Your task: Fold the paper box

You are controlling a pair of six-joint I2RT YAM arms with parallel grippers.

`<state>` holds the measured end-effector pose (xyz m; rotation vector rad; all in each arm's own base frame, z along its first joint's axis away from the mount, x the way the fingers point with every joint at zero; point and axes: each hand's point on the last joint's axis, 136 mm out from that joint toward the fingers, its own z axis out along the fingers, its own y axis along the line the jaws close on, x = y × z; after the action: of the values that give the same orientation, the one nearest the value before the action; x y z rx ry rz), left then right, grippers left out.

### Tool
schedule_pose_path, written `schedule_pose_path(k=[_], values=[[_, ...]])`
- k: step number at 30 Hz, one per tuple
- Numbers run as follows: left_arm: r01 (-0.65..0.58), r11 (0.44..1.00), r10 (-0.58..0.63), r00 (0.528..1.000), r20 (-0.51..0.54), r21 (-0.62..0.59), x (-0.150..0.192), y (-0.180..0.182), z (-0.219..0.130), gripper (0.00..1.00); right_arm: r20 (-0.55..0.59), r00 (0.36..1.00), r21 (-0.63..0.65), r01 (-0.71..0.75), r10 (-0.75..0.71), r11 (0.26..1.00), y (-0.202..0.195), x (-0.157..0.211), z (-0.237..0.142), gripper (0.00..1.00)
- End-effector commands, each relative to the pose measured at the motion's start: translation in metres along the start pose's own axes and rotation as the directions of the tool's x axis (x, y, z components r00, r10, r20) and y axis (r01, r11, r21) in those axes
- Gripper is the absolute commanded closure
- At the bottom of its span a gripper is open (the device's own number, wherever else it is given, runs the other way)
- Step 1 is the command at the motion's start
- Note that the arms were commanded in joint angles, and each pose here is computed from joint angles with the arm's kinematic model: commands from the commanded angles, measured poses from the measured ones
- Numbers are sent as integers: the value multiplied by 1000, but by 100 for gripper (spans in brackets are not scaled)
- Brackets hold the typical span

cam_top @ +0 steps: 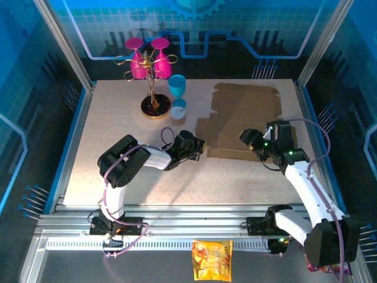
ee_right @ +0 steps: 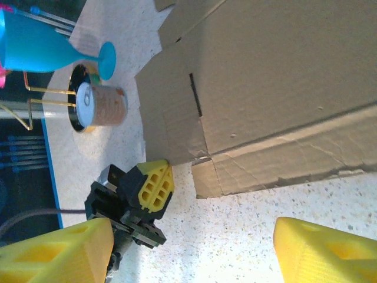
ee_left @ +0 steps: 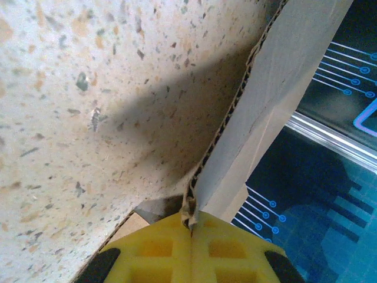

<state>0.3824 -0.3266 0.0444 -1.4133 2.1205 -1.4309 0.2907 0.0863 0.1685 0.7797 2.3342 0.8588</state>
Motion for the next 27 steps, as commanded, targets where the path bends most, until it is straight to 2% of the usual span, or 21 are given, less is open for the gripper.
schedule_pose_path(k=[1,6,9,12,17,27], values=[[18,996,-18,1000,1,82,7,-29,-13,100,24,980,24,-200,199,980,-18,8,-8,27],[67,991,-65,998,-14,117,15,-52,-27,100,49,912,-100,-400,406,911,-22,17,0,28],[67,988,-64,998,-26,137,21,-67,-32,100,47,880,-123,-464,473,877,-32,25,9,28],[75,986,-69,997,-43,152,26,-74,-32,100,55,873,-157,-472,485,867,-37,28,19,27],[78,985,-72,996,-47,151,27,-75,-35,100,122,862,-256,-452,492,855,-36,10,27,27],[86,984,-77,995,-61,156,30,-77,-38,100,108,863,-259,-456,494,852,-44,0,55,32]])
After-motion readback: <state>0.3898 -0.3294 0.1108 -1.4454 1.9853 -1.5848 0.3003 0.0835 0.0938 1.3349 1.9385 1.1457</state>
